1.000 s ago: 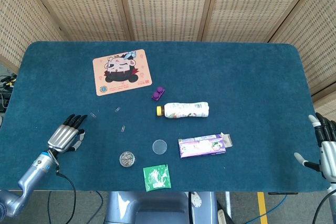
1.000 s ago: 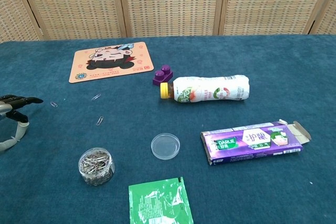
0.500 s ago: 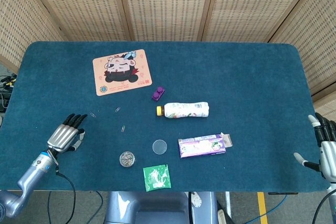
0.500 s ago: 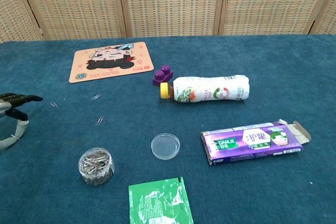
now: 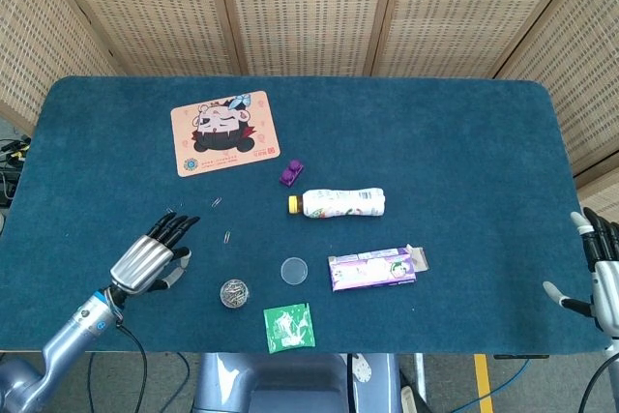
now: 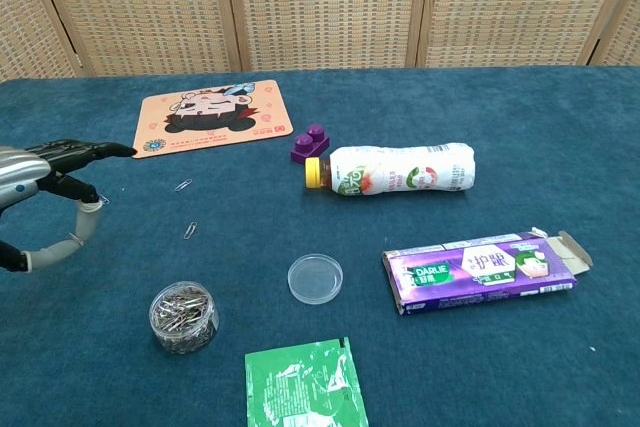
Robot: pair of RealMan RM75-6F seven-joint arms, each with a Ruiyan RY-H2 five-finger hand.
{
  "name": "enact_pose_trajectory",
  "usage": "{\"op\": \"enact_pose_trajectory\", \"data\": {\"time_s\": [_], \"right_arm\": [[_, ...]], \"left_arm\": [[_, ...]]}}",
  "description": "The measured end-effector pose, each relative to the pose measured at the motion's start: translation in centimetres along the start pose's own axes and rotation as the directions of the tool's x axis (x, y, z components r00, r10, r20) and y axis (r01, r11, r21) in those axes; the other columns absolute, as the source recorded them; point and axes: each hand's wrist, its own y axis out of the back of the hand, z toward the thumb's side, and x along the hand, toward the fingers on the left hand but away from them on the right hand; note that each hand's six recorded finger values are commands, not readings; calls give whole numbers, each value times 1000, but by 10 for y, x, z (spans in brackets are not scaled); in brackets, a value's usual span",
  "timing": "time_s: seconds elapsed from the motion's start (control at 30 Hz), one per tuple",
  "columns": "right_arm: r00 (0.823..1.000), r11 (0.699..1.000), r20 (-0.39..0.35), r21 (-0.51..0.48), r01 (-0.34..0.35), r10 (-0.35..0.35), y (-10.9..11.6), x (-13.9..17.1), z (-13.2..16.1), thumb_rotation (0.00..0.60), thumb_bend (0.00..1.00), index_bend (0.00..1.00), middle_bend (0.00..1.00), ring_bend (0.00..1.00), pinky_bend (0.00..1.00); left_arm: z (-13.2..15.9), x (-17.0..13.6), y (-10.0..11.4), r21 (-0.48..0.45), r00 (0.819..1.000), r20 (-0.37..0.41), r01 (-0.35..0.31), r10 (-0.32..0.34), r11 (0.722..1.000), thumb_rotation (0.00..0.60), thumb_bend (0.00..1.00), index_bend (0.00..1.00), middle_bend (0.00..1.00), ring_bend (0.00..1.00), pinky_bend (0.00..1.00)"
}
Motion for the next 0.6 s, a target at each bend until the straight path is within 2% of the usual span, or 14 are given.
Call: {"op": "enact_pose_trajectory", "data": {"time_s": [0.13,0.23,0.5,0.6], "right_arm": [[1000,1000,1,-4,0,0,1,0,-1,600,0,0,0,0,0],[1000,1000,1,-8,1,-1,1,0,-2,600,0,0,0,0,0],[1000,1000,5,-15,3,-3,3,-1,-3,600,0,0,0,0,0],[1000,1000,3,-15,2,-2,3,-1,-3,600,0,0,0,0,0]], "left_arm": [[33,10,3,19,997,72,0,-2,1000,600,465,673,0,0,0],[49,17,-2,41,994,101,26,-30,999,600,468,673,0,0,0],[66,29,-16,45,991,114,68,-73,997,600,470,670,0,0,0],[68,30,-19,39,990,119,73,-77,997,600,470,623,0,0,0]]}}
